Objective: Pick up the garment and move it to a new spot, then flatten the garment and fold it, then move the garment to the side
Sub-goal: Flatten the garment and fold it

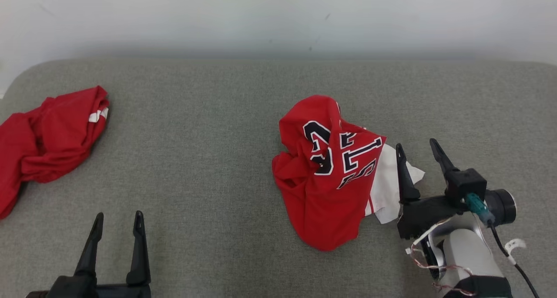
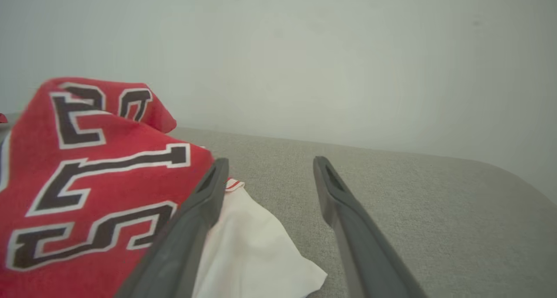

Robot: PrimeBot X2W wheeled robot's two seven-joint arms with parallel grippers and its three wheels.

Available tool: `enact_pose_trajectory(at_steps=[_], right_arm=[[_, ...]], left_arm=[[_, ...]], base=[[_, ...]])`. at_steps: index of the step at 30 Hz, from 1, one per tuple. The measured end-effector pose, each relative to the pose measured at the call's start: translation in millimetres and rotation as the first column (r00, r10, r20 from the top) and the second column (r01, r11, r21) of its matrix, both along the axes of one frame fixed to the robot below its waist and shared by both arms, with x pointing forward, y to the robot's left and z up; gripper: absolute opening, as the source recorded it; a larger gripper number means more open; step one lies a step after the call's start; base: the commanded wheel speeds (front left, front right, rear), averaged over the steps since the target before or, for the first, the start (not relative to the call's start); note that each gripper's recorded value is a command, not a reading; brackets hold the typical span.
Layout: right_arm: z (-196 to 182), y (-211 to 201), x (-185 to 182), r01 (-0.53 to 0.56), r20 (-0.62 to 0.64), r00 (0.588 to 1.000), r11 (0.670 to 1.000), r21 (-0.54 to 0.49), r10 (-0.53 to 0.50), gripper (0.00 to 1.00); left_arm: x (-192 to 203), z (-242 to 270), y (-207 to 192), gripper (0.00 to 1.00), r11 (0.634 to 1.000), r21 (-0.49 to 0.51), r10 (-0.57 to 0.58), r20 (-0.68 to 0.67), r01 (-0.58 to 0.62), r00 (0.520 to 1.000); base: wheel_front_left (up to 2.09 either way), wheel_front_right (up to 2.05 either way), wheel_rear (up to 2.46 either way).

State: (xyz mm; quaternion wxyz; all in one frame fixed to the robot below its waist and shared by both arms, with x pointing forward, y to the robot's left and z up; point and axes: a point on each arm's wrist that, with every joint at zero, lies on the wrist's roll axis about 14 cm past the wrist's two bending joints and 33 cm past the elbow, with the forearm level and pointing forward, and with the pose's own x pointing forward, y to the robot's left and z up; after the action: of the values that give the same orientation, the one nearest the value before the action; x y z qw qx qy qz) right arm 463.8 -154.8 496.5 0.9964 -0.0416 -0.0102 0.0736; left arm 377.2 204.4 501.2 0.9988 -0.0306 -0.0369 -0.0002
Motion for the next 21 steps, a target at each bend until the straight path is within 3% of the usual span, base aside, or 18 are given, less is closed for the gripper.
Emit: enact_pose_trajectory(at_steps=[8, 15, 16, 17, 18, 21], right_arm=[[-64, -7, 30, 0.008, -0.230, 0.973, 0.999, -0.052, -0.020, 1.00], [-103, -16, 32, 0.019, -0.382, 0.923, 0.997, -0.078, -0.047, 0.98], [-104, -15, 33, 0.013, -0.386, 0.921, 0.997, -0.081, -0.043, 0.62], [-104, -14, 34, 0.010, -0.389, 0.920, 0.997, -0.082, -0.041, 0.18], [-103, -13, 34, 0.009, -0.389, 0.920, 0.997, -0.079, -0.040, 0.00], [-101, -14, 30, 0.013, -0.386, 0.921, 0.997, -0.073, -0.040, 0.00]], left_arm=[[6, -9, 10, 1.00, 1.000, 0.002, 0.022, -0.026, -0.022, 0.999], [9, -11, 16, 1.00, 0.999, -0.004, 0.040, -0.031, -0.040, 0.999], [9, -10, 17, 1.00, 0.999, -0.005, 0.043, -0.028, -0.043, 0.999], [10, -9, 18, 1.00, 0.999, -0.005, 0.045, -0.026, -0.045, 0.999], [9, -9, 19, 1.00, 0.999, -0.005, 0.048, -0.025, -0.048, 0.999], [8, -8, 17, 1.00, 0.999, -0.010, 0.044, -0.023, -0.044, 0.999]], base=[[0.00, 0.00, 0.00], [0.00, 0.00, 0.00], [0.00, 0.00, 0.00], [0.00, 0.00, 0.00], [0.00, 0.00, 0.00], [0.00, 0.00, 0.00]])
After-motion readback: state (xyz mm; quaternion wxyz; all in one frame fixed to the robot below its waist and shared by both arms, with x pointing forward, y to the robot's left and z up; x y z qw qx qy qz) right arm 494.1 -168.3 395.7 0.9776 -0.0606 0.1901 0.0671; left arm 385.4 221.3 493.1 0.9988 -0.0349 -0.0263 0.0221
